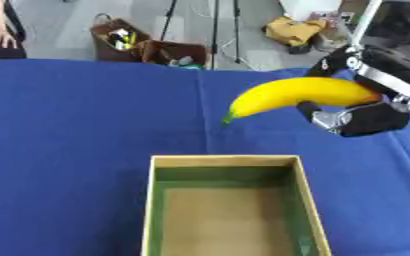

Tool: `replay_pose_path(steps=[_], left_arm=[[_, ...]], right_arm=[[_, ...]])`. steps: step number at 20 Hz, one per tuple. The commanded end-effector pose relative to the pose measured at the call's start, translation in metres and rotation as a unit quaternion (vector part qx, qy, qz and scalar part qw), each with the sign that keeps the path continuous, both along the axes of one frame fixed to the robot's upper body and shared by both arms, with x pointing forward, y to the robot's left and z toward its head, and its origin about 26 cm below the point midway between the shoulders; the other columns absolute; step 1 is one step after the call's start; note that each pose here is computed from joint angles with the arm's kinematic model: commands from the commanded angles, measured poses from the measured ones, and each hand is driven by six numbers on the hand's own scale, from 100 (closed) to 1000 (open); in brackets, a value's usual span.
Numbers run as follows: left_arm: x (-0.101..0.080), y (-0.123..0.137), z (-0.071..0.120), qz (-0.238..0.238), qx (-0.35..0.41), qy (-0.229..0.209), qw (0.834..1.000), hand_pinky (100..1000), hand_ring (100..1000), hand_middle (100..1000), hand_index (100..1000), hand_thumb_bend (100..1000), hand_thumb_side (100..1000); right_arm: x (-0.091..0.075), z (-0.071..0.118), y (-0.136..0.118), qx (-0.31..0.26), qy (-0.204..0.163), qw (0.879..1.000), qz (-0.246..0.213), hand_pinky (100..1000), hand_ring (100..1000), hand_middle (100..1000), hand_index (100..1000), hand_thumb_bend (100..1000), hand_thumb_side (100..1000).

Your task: Pick up objects on the table and place them in the box.

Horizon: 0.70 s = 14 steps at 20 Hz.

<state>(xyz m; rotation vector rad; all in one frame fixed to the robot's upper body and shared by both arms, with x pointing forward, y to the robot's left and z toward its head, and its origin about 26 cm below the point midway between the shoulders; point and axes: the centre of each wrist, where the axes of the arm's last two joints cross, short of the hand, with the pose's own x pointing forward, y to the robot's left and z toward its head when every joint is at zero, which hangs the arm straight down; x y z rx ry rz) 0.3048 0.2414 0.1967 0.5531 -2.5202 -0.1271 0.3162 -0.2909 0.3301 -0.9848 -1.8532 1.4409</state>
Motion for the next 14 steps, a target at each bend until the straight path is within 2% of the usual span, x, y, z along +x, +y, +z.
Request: replay_pose_path(steps=[1,14], left_arm=[[-0.002,0.005,0.008,0.007,0.006,-0.014,1.0,455,623,695,777,100,1000],[-0.003,0.014,0.007,0.048,-0.03,-0.026,0.998,463,629,701,782,100,1000]], right_arm=[[-0.011,0.011,0.008,-0.01,-0.01,1.0,0.014,736,758,466,602,100,534],[-0.018,0.009,0.045,-0.014,0.002,0.997,0.069,732,754,462,597,100,530]])
